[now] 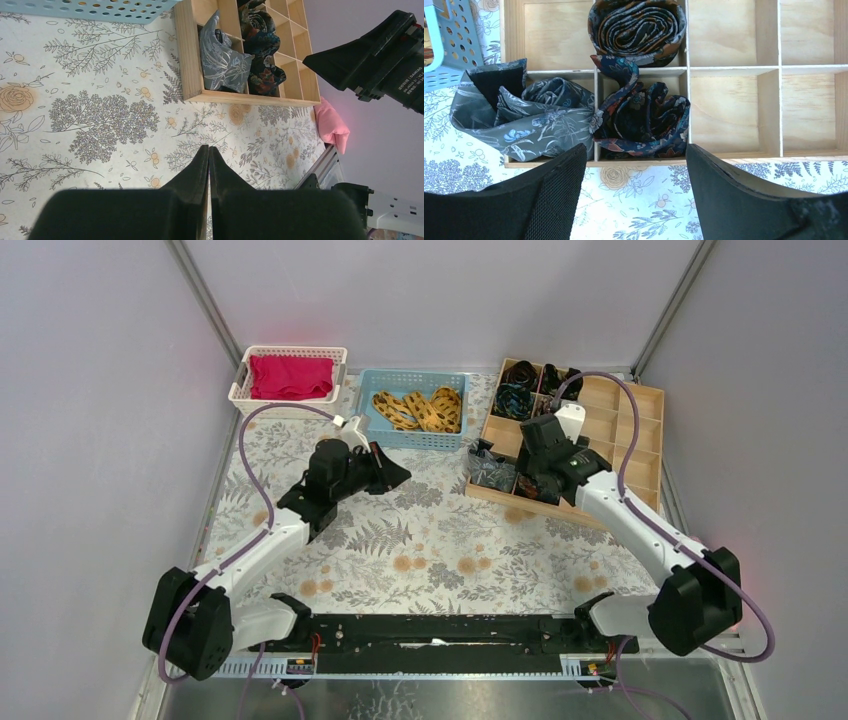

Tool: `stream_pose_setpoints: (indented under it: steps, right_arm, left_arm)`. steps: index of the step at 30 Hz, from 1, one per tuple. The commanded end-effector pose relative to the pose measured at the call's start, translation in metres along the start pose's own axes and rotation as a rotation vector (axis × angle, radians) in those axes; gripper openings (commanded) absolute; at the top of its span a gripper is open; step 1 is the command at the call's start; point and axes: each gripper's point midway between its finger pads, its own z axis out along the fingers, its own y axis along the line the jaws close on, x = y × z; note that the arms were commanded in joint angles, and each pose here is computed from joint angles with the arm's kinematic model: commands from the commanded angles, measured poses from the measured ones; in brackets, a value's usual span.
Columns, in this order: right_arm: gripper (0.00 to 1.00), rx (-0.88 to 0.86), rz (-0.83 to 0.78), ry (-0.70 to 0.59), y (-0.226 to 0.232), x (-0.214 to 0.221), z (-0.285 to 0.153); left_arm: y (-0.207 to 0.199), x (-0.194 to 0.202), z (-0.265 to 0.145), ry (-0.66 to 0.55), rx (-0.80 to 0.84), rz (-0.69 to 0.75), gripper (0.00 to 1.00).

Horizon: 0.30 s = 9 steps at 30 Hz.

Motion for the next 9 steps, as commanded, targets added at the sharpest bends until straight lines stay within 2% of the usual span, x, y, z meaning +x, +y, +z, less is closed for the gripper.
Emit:
stream_pose_setpoints:
  steps: [1, 6, 9]
  right_arm:
    - [0.79, -0.01, 0.018, -0.064, -0.0071, -0.0092, -0.0128]
    - [0.8, 0.016, -0.001, -0.064, -0.0133, -0.0054, -0.0111]
    - [0.83, 0.022, -0.008, -0.053, -0.0139, -0.0039, -0.0107]
  left_arm:
    - [-0.0029, -0.0063, 0.0023, -0.03, 0.031, 0.012, 0.06]
    - [-0.002, -0.0049, 0.0037, -0.027, 0.032, 0.005, 0.06]
    - [-0.0009, -0.004, 0.0038, -0.026, 0.029, 0.003, 0.06]
